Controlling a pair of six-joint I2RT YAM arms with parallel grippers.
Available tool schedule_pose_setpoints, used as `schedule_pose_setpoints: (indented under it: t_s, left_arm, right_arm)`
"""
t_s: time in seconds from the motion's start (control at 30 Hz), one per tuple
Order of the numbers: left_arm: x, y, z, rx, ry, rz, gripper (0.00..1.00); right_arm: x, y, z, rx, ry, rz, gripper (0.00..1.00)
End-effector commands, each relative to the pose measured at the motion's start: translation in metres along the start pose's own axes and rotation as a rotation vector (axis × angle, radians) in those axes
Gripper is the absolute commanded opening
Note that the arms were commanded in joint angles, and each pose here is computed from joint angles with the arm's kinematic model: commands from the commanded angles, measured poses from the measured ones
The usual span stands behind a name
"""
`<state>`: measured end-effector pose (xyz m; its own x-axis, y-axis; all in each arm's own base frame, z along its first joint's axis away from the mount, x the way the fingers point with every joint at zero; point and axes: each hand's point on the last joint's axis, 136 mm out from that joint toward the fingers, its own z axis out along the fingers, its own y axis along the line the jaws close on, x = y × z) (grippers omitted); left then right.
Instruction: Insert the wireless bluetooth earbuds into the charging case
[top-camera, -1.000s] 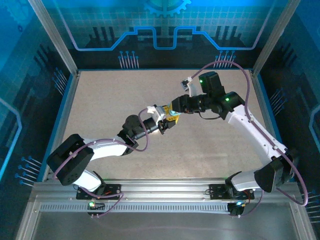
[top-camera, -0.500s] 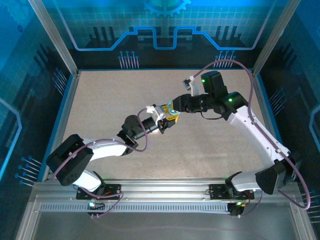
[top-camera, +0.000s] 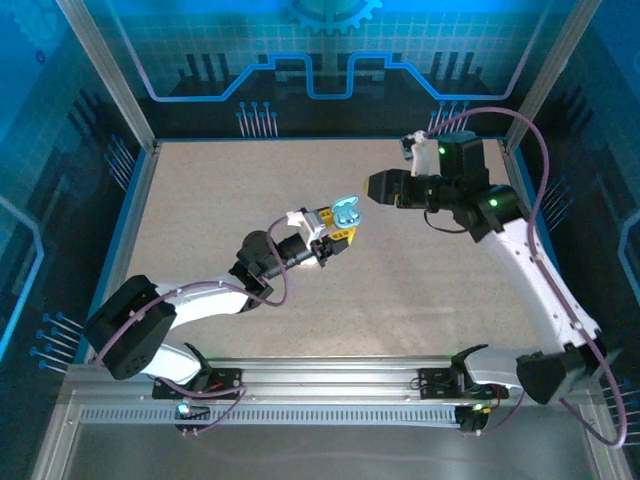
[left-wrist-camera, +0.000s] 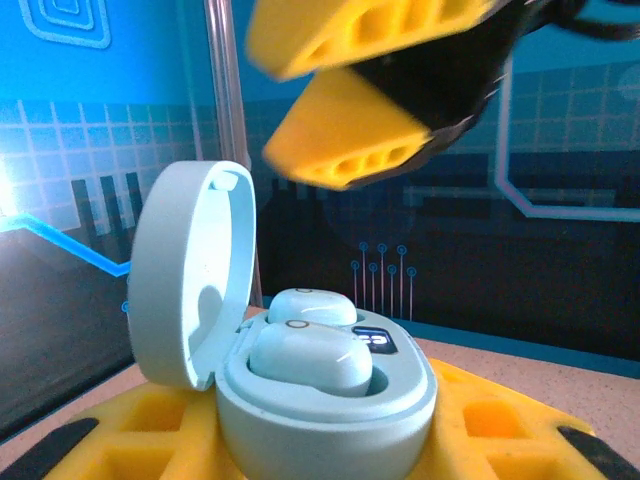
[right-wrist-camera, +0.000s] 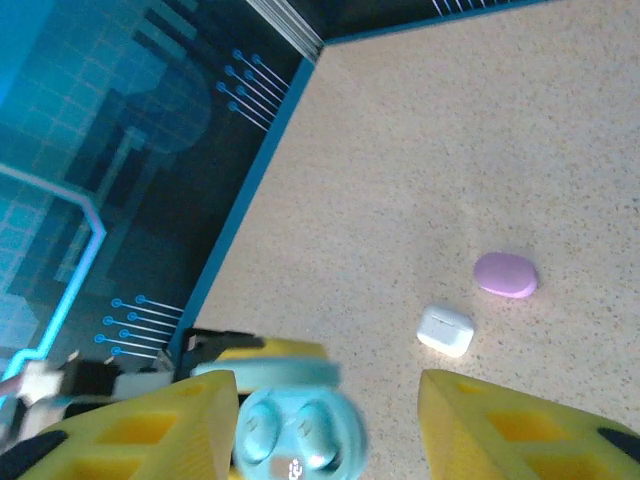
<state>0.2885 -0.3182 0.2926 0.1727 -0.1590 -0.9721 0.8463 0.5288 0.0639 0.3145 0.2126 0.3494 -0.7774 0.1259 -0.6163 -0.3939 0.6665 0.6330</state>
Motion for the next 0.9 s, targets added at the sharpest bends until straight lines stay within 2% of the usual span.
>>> schedule_pose_setpoints:
  t_s: [0.0,0.2,0.87]
  left_arm:
    - [-0.016,-0.011,-0.003,0.046,-0.035,0.031,0.31]
    - [-0.02,-0.013,-0.003,0.056,-0.033,0.034,0.31]
    - [-0.021,-0.008,-0.001,0.031,-0.039,0.026,0.31]
  right_arm:
    - [0.004,-0.005,0.016,-0.015,0.094,0.044,0.53]
    - [0.012,0.002,0.037,-0.098,0.197,0.075,0.56]
    - [0.043,0.009,0.029,-0.188,0.27,0.064,0.58]
